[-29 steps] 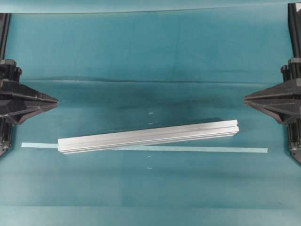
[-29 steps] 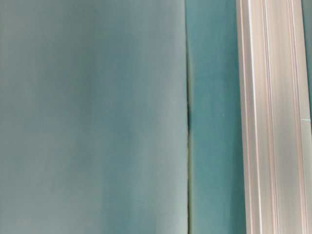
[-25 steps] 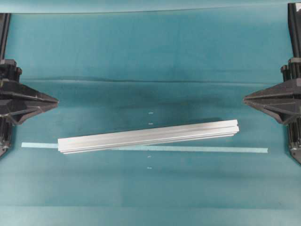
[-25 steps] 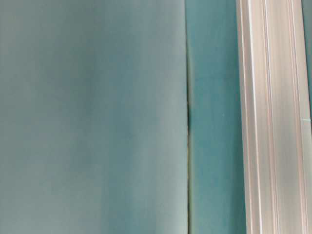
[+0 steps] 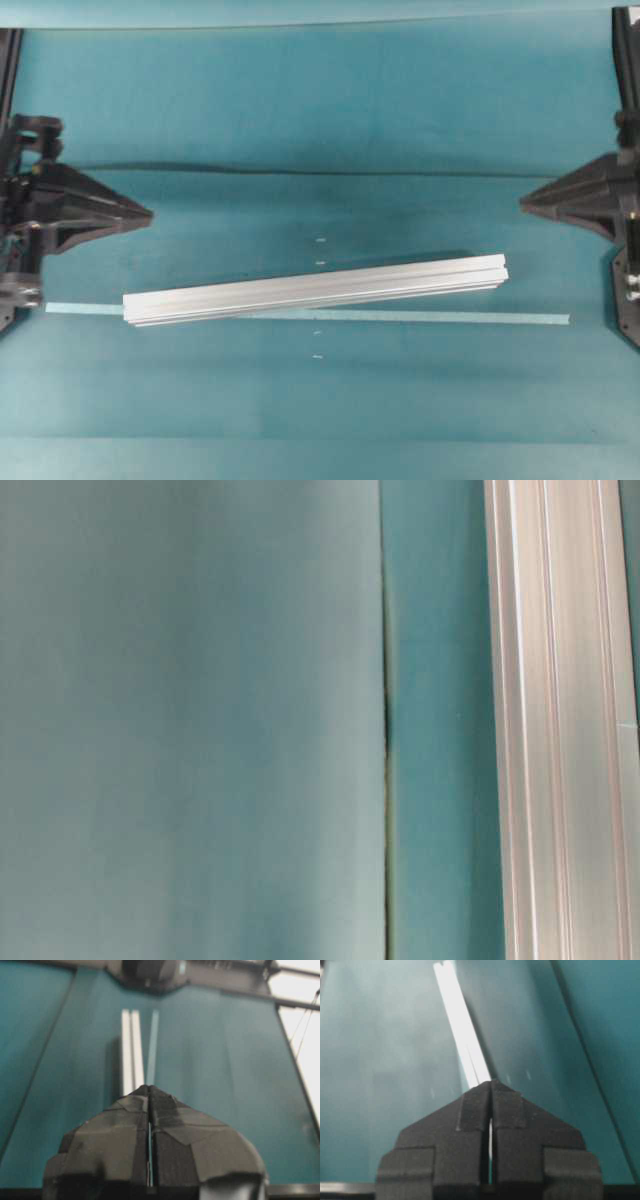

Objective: Lift the metal rail with both hands.
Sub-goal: 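Move both open grippers down over the two ends of the silver rail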

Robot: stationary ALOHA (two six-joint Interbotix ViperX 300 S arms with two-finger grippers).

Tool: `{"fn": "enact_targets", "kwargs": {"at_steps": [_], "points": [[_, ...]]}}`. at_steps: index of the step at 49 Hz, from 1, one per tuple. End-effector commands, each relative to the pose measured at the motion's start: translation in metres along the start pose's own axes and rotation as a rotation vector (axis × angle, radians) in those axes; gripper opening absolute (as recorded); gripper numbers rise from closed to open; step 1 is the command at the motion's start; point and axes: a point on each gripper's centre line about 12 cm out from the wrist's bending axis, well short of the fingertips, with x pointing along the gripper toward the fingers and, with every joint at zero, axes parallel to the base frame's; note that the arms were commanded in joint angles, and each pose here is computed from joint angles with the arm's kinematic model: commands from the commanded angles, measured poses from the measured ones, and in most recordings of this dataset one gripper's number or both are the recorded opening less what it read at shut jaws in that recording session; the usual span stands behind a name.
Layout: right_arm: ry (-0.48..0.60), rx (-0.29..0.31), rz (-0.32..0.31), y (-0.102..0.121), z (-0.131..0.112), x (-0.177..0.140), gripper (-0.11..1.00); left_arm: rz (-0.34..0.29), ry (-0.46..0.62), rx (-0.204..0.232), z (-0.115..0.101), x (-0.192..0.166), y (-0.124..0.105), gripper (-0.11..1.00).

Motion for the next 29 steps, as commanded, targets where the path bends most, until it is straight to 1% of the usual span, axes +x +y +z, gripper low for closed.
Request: {"fn": "enact_targets", "kwargs": {"at_steps": [1, 6, 14, 24, 29], "points": [[0.069, 0.005, -0.008, 0.001, 0.009, 0.002, -0.03, 0.004, 0.032, 0.003, 0.016, 0.007, -0.003, -0.05], [0.175, 0.002, -0.018, 0.001, 0.01, 0.012, -0.03, 0.017, 0.132, 0.008, 0.018, 0.019, -0.004, -0.05], [0.345, -0.008, -0.041, 0.0, 0.01, 0.033, -0.03, 0.027, 0.25, 0.021, 0.017, 0.037, -0.006, -0.05], [0.537, -0.08, -0.064, -0.004, 0.005, 0.06, -0.03, 0.033, 0.352, 0.024, 0.014, 0.05, -0.009, -0.05], [0.589, -0.126, -0.054, -0.005, 0.007, 0.072, -0.03, 0.037, 0.393, 0.026, 0.01, 0.055, -0.009, -0.05]]}}
